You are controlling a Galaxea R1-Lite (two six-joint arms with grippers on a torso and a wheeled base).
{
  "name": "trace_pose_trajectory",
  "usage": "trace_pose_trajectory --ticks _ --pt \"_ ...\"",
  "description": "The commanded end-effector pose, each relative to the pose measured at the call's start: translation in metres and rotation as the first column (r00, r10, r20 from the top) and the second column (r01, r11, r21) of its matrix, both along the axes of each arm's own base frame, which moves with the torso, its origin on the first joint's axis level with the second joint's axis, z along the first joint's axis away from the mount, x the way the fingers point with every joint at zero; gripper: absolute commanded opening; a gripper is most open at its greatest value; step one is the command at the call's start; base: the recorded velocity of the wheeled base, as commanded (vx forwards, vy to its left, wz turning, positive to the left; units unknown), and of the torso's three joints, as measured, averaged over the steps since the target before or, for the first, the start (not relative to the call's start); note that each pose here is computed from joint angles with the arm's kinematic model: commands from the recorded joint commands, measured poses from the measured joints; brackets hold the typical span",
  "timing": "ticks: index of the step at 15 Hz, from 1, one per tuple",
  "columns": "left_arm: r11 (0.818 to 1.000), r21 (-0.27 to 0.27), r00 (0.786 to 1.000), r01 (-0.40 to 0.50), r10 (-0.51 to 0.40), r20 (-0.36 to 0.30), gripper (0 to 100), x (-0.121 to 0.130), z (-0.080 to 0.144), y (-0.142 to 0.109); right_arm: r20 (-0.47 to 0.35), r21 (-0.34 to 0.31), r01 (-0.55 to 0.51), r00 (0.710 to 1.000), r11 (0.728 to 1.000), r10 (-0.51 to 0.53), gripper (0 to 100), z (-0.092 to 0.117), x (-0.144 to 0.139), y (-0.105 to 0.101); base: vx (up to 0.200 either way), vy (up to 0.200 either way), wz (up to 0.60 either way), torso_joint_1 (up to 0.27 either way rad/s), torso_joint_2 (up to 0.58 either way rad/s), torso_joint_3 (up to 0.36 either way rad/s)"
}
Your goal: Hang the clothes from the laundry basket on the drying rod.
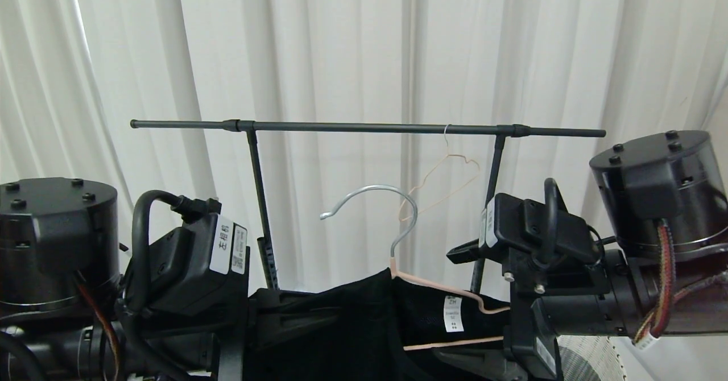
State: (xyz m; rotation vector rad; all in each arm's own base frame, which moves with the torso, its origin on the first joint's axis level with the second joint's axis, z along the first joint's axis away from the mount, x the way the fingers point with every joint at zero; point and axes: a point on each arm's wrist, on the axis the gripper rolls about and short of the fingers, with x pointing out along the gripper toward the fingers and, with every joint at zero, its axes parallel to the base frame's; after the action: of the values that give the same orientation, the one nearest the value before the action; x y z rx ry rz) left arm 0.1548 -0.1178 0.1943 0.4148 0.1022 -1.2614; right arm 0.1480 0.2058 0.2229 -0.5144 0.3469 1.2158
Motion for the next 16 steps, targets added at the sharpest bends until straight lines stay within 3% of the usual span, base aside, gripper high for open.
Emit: trace_pose_trajectory --ticks 1,7,8,16 --pt "1.000 -0.002 1.000 0.019 -0.019 0.003 0 -0.0020 0.0008 -0.0030 -0.013 -0.015 -0.002 1.000 1.000 0.001 100 -0.0048 0.0035 0.0057 0.000 0.000 0.00 0.000 0.00 0.000" --pt "1.000 -0.016 0.999 0.027 -0.026 0.025 0 -0.0027 0.0038 -0.0043 -0.024 -0.018 0.001 1.000 1.000 -0.002 100 -0.0070 0.0050 0.0077 0.000 0.000 0.00 0.000 0.00 0.000" --pt "1.000 -0.017 0.999 0.027 -0.026 0.026 0 -0.0026 0.0039 -0.0043 -0.024 -0.018 0.001 1.000 1.000 -0.002 0 -0.0070 0.0050 0.0077 0.000 0.000 0.00 0.000 0.00 0.000" --pt "1.000 -0.006 0.999 0.021 -0.021 0.045 0 -0.0032 0.0035 -0.0037 -0.009 -0.011 0.008 1.000 1.000 -0.008 0 -0.0056 0.0058 0.0071 0.000 0.000 0.00 0.000 0.00 0.000"
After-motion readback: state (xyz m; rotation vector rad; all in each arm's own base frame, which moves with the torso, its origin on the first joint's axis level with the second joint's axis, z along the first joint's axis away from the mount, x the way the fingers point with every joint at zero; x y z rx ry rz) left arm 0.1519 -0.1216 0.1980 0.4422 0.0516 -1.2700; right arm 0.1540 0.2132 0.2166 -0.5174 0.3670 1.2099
